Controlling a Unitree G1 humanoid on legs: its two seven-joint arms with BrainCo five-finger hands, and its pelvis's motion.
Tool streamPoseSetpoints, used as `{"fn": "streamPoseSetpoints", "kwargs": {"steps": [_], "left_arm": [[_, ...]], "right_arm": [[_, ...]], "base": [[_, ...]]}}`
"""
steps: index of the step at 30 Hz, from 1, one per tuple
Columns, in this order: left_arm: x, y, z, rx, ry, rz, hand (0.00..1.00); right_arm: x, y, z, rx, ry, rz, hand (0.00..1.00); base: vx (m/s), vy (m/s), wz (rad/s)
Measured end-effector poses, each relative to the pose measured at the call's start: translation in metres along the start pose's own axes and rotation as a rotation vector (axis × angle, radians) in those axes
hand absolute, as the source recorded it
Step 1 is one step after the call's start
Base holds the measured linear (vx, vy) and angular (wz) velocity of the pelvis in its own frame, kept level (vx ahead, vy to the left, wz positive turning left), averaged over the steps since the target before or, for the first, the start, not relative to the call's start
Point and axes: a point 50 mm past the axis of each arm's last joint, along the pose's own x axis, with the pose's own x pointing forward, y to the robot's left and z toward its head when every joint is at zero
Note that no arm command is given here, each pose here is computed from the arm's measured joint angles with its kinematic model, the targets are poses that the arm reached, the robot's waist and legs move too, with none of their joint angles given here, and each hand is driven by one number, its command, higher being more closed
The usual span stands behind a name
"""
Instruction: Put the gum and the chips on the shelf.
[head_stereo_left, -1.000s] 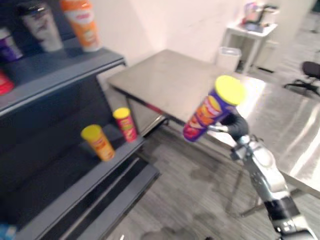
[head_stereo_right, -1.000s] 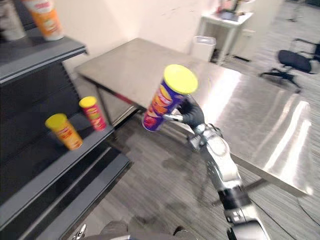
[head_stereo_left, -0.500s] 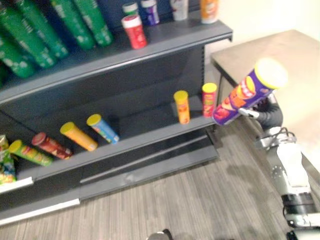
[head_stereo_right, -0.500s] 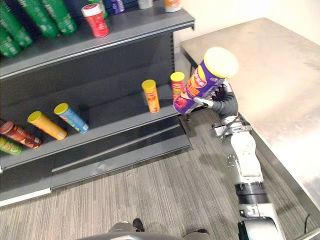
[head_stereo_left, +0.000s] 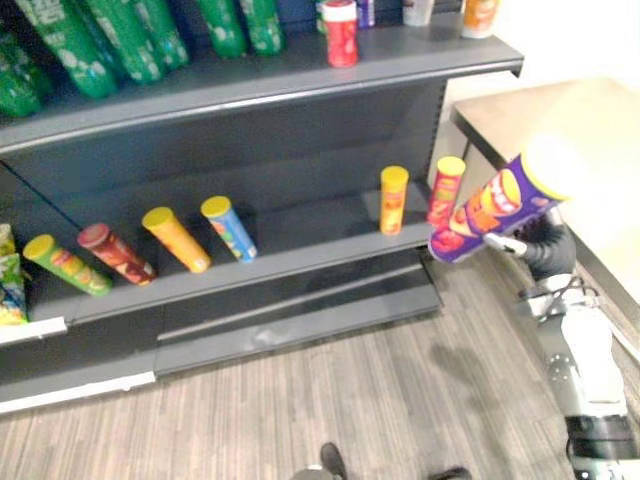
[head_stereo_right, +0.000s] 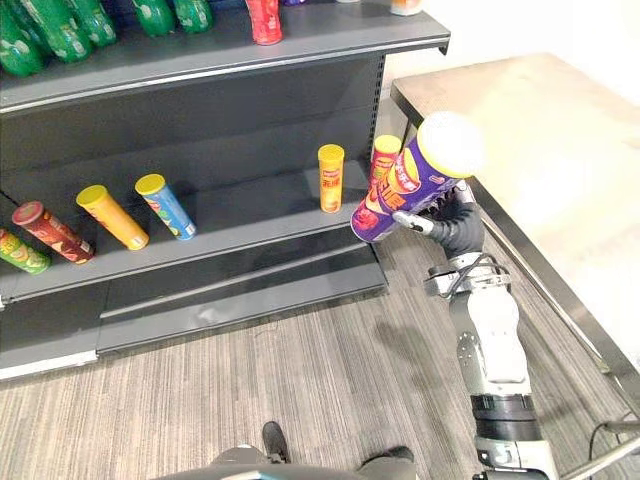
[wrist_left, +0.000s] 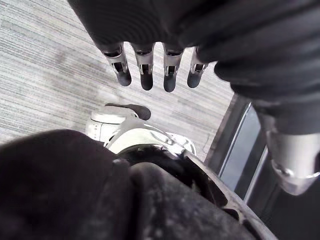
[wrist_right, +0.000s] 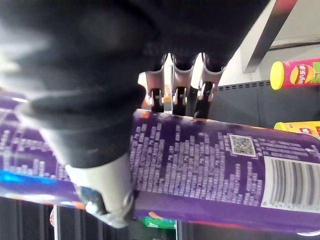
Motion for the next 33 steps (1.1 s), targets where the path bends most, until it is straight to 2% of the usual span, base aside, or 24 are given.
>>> {"fn": "streamPoseSetpoints", "kwargs": {"steps": [6, 9, 13, 17, 27, 31, 33], "left_arm": [[0.003, -0.009, 0.002, -0.019, -0.026, -0.020, 0.00], [0.005, -0.015, 0.006, -0.064, -0.054, -0.038, 0.00], [0.009, -0.021, 0.016, -0.063, -0.074, -0.054, 0.00], [0.012, -0.013, 0.039, 0.024, -0.106, -0.041, 0.00], [0.014, -0.004, 0.052, 0.019, -0.097, 0.004, 0.00], [0.018, -0.029, 0.030, -0.051, -0.063, -0.058, 0.00], [0.018, -0.029, 0.030, -0.044, -0.064, -0.062, 0.00]], "right_arm": [[0.005, 0.007, -0.003, 0.013, 0.004, 0.057, 1.00], [0.023, 0.028, -0.006, 0.014, 0.001, 0.146, 1.00], [0.022, 0.040, -0.012, 0.054, 0.013, 0.166, 1.00], [-0.008, 0.037, -0.023, 0.087, 0.060, 0.071, 1.00], [-0.001, 0.040, -0.017, 0.115, -0.022, 0.041, 1.00], [0.001, 0.035, -0.014, 0.115, -0.037, 0.021, 1.00], [-0.001, 0.028, -0.013, 0.106, -0.039, -0.007, 1.00]], "base": [[0.07, -0.044, 0.05], [0.06, 0.045, 0.23], [0.05, 0.096, 0.64], [0.10, 0.055, 2.03], [0.15, -0.110, 0.86], [0.11, -0.234, 0.13], [0.08, -0.140, 0.34]]}}
